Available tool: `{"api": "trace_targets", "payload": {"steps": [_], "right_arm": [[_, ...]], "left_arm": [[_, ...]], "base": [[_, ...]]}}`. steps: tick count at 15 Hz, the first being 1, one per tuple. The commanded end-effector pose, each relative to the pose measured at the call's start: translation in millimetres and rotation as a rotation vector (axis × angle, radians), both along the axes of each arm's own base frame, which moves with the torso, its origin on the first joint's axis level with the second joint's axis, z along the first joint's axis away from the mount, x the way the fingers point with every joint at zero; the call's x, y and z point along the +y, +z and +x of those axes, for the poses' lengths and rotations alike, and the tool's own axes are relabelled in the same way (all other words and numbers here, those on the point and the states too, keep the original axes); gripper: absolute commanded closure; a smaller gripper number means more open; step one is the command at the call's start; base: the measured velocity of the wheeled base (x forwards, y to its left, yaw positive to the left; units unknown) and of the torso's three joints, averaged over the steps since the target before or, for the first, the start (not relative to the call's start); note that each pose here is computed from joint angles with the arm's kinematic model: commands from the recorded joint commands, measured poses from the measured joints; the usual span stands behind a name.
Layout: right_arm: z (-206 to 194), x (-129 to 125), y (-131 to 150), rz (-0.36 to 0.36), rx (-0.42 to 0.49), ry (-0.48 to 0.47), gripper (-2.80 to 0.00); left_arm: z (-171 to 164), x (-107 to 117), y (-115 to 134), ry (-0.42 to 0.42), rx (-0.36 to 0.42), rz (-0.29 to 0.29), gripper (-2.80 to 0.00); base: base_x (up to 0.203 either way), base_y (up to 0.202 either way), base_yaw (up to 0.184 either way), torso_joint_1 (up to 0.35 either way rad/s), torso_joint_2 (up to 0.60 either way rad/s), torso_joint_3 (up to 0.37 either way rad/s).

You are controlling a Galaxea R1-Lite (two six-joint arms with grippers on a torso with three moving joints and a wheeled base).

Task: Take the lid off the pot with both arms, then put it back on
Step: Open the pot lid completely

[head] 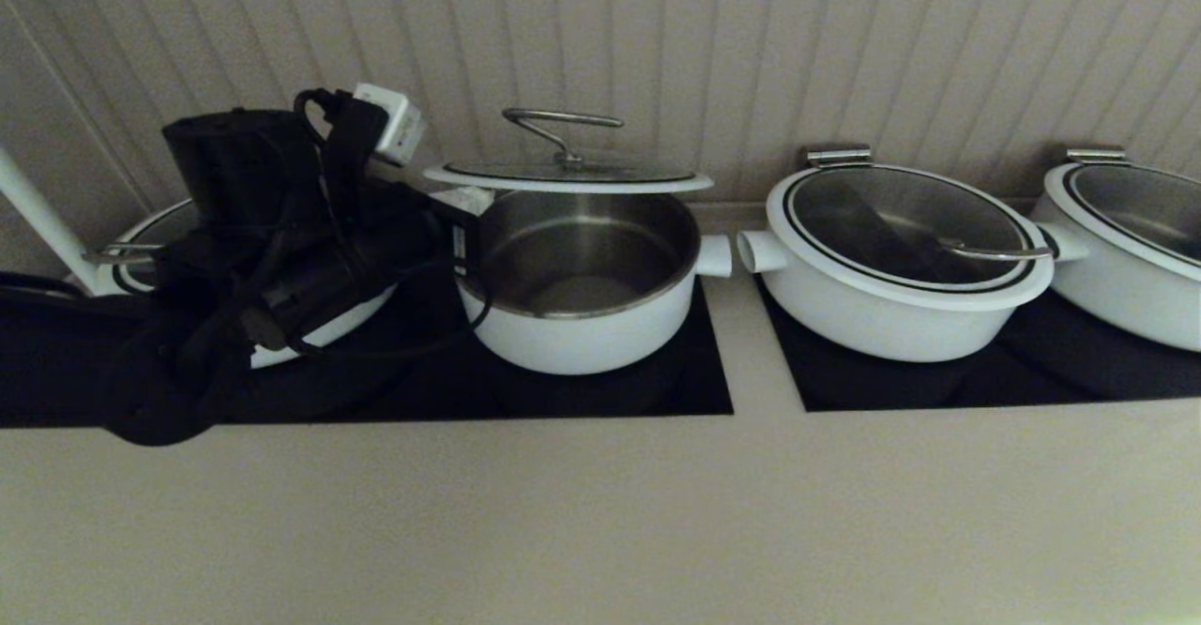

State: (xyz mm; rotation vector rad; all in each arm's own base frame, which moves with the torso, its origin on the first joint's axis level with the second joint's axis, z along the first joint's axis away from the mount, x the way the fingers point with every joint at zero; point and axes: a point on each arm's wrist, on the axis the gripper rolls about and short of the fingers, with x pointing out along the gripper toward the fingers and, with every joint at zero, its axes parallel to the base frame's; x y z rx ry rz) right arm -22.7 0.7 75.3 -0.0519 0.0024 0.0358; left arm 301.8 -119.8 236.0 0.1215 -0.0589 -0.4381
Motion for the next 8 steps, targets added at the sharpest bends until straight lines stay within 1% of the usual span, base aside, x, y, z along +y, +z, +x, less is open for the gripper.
{"api": "trace_targets", "payload": {"steps": [1, 8], "right_arm": [[0.0, 0.0, 0.0, -0.002, 0.000, 0.001, 0.00], [0.0, 0.0, 0.0, -0.002, 0.000, 0.001, 0.00]], "left_arm": [[-2.5, -1.6, 8.3, -0.007, -0.029, -0.011, 0.00], [-8.3, 0.6, 17.7, -0.008, -0.057, -0.022, 0.00]], "base": [[0.000, 0.000, 0.000, 0.000, 0.00, 0.000], [0.000, 0.000, 0.000, 0.000, 0.00, 0.000]]}}
